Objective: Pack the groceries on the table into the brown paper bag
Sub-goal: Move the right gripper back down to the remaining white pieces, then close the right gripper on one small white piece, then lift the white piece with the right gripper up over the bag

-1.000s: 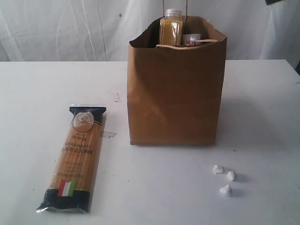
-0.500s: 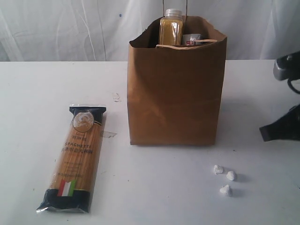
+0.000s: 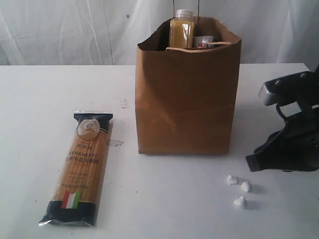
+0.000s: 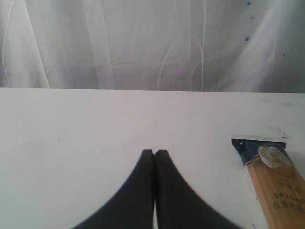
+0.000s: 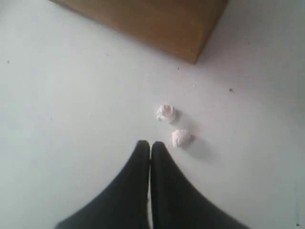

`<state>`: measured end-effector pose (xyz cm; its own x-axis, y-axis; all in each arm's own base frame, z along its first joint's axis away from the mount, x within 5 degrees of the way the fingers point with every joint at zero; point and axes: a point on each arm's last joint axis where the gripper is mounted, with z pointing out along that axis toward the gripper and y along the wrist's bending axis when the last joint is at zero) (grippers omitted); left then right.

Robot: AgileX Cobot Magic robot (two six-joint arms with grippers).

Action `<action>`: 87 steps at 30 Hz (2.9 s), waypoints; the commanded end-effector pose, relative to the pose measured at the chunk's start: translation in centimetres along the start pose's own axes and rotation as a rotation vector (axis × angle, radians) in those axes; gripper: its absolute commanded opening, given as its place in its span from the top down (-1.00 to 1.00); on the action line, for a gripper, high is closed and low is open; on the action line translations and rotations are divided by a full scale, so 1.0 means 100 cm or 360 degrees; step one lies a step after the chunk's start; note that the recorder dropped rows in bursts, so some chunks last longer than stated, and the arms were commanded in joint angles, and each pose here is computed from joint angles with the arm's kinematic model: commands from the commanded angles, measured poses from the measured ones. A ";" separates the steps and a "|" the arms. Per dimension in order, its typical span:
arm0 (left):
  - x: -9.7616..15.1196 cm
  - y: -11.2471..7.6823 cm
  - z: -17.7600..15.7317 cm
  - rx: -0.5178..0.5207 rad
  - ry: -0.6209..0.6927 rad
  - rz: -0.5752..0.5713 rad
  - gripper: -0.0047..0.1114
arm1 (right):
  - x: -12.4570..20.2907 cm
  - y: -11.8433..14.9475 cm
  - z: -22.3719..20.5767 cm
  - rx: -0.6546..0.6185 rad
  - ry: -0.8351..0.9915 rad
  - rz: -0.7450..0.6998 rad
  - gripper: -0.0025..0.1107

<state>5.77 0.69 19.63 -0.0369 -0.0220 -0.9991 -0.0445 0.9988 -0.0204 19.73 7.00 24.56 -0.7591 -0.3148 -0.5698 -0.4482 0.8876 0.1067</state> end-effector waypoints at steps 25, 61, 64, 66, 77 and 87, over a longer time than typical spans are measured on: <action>0.001 -0.001 0.000 0.0016 -0.0005 0.0017 0.91 | 0.009 -0.027 0.103 0.0048 0.0321 0.0001 0.39; 0.001 -0.001 0.000 0.0016 -0.0005 0.0017 0.91 | 0.005 -0.001 0.091 -0.0354 0.0520 0.0353 0.96; 0.001 -0.001 0.000 0.0016 -0.0005 0.0017 0.91 | 0.007 0.008 0.072 -0.0457 0.0505 0.0286 0.96; 0.001 -0.001 0.000 0.0016 -0.0005 0.0017 0.91 | 0.005 0.012 0.058 -0.0472 0.0414 0.0290 0.96; 0.001 -0.001 0.000 0.0016 -0.0005 0.0017 0.91 | -0.009 0.056 -0.073 -0.0798 -0.0371 0.0269 0.96; 0.001 -0.001 0.000 0.0016 -0.0005 0.0017 0.91 | -0.033 0.075 -0.160 -0.0980 -0.0970 0.0216 0.96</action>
<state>5.77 0.69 19.63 -0.0369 -0.0220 -0.9991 -0.0445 0.9988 -0.0204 11.53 9.48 39.01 -0.5702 0.1581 -0.8061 -0.6524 0.5092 0.5613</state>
